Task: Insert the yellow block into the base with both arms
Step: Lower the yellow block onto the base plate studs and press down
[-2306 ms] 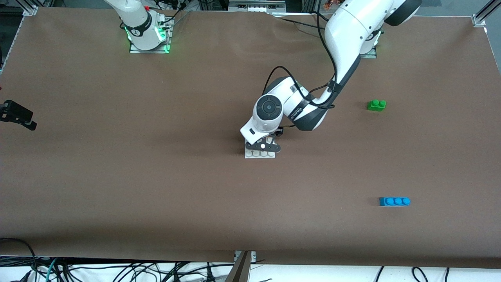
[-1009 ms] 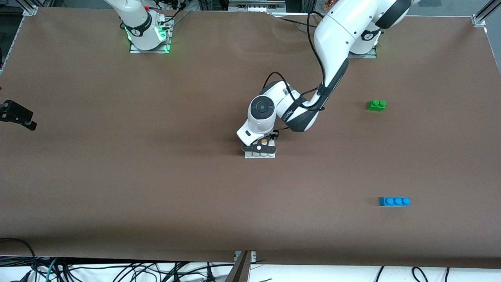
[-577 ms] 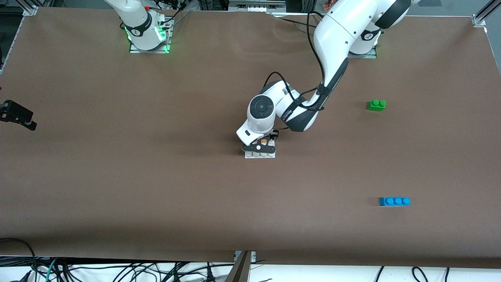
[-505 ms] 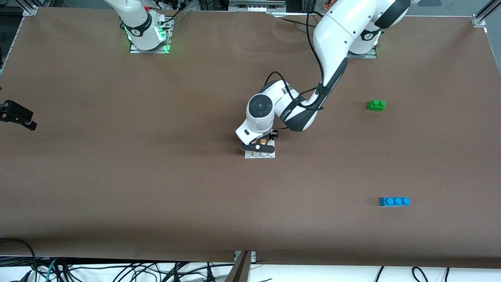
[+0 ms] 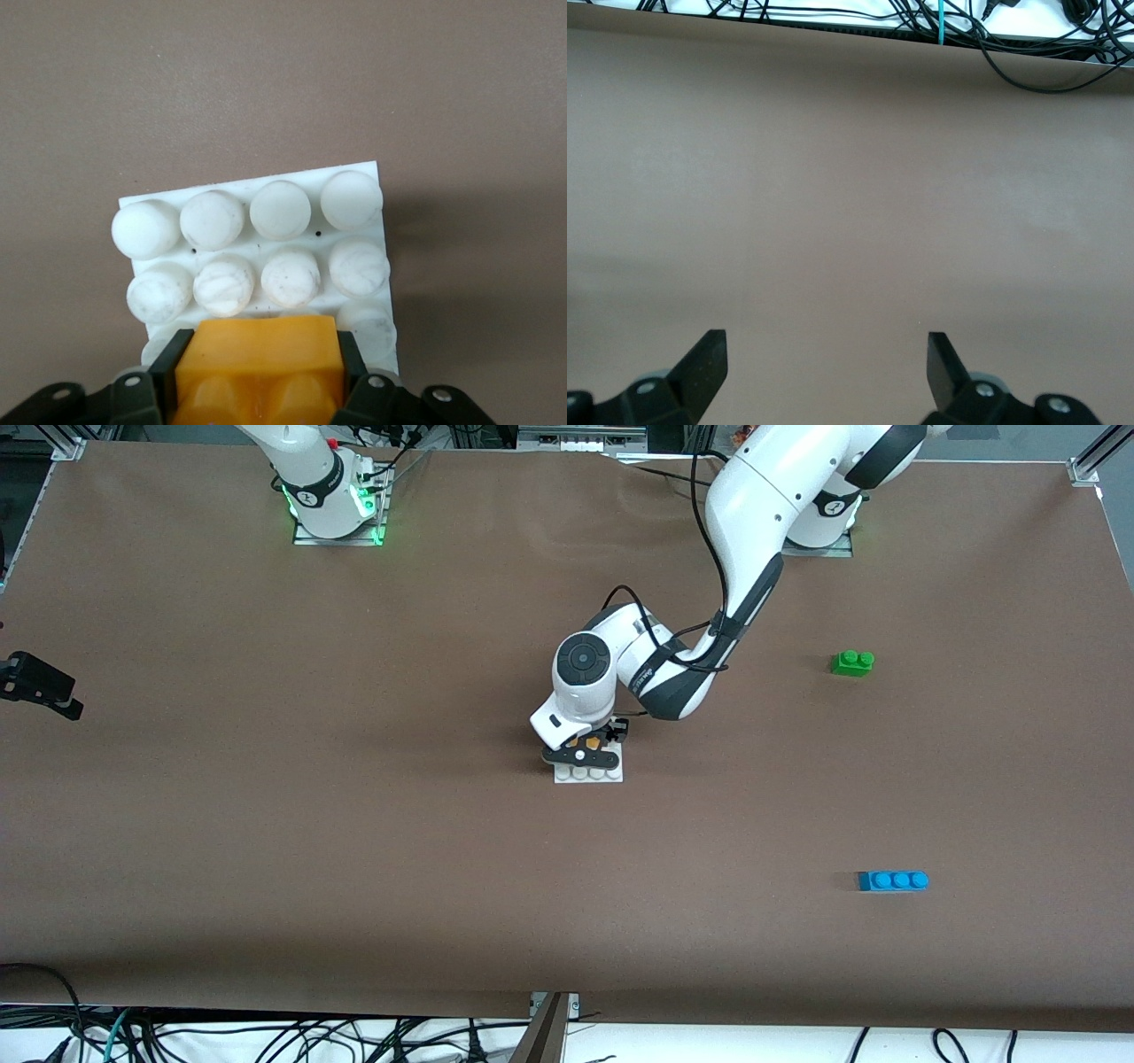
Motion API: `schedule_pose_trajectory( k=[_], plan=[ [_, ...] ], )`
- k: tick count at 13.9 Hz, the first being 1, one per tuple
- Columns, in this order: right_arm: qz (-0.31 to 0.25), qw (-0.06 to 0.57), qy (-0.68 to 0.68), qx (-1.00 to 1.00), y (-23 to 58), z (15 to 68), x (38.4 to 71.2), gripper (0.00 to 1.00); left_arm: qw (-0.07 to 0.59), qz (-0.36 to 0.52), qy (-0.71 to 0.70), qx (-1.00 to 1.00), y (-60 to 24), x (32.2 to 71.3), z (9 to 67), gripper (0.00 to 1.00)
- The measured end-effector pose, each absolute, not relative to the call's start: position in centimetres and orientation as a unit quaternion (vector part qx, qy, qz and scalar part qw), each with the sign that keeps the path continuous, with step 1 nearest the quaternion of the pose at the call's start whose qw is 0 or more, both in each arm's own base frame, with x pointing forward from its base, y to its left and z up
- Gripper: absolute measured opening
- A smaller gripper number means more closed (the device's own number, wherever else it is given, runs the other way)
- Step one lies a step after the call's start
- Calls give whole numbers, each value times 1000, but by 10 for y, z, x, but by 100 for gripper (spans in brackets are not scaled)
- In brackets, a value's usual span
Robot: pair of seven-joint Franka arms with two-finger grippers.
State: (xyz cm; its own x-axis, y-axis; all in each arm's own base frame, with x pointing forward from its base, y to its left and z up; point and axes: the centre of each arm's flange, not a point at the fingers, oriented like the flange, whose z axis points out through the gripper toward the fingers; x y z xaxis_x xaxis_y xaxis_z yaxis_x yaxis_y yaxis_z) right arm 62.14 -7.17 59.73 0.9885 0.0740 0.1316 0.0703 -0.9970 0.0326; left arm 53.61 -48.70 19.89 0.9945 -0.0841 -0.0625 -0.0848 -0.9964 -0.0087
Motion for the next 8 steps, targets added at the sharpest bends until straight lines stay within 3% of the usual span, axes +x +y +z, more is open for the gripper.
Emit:
schedule_pose_trajectory(
  k=[8],
  plan=[
    [67,14,36,997,-72,597,621,100,0,50,26,-998,-484,537,200,68]
  ],
)
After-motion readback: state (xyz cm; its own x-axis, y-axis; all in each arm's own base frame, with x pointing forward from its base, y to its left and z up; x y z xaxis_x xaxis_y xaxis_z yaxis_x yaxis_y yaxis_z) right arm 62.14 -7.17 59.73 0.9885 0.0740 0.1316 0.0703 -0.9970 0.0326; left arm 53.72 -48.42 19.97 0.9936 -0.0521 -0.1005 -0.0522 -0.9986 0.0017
